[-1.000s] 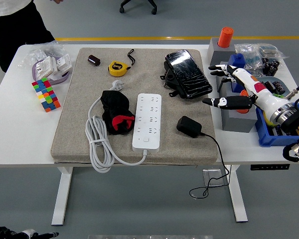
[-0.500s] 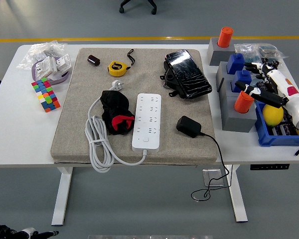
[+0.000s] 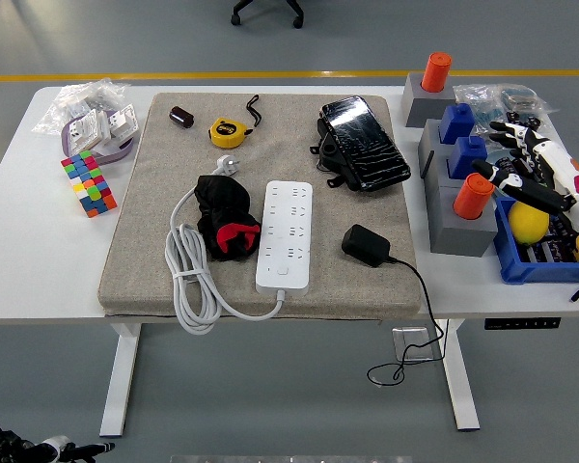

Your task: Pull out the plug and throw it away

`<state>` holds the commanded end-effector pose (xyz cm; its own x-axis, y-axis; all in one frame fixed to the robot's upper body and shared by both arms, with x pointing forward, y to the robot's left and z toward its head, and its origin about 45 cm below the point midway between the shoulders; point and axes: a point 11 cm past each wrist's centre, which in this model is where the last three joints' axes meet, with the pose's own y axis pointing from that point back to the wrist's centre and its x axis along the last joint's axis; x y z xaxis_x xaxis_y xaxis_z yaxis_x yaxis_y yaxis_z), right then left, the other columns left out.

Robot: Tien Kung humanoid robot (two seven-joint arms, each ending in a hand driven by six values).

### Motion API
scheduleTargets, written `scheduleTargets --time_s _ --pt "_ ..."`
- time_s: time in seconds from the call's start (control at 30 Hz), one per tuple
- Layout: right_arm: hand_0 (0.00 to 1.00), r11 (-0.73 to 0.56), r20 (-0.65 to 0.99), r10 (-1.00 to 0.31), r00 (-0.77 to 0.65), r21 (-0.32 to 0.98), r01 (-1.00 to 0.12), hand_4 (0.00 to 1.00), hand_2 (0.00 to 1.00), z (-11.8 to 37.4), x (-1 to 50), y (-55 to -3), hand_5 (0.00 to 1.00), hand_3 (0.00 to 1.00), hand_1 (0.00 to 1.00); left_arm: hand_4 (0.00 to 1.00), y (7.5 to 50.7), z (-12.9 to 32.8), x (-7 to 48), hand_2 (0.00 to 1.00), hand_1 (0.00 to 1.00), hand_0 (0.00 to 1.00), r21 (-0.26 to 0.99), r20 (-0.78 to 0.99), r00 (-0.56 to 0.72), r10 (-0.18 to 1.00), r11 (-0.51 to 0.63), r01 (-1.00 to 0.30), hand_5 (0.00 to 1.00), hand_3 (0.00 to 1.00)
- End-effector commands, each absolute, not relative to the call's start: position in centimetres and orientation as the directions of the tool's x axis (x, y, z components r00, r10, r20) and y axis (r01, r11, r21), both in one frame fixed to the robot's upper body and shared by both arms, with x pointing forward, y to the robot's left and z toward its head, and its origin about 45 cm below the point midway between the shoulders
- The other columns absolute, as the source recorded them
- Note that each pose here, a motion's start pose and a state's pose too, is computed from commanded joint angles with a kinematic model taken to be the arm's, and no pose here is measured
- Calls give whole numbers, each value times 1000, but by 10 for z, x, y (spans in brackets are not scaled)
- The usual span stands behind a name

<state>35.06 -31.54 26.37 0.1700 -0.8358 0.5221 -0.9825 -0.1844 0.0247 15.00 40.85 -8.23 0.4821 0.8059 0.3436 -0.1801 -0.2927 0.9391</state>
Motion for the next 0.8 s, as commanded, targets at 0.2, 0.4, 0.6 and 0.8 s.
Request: scheduleTargets --time_s 0.2,0.4,0.6,0.8 --pt "923 -201 505 -847 167 -12 -980 998 866 275 349 -311 781 905 892 837 408 -82 154 691 665 532 939 343 437 831 -286 -194 701 670" --pt "922 -211 503 -848 169 -28 -977 998 863 282 348 -309 774 902 893 836 410 -77 168 691 665 531 932 356 404 842 -287 -222 700 670" --pt "922 -212 495 -853 164 -41 -976 998 861 285 347 -309 769 901 892 837 410 -77 167 691 665 531 933 353 396 848 -285 -220 702 670" --pt "916 -213 499 -852 158 -55 -976 998 856 291 341 -310 762 897 891 837 409 -79 164 691 665 533 935 345 363 866 -283 -215 701 671"
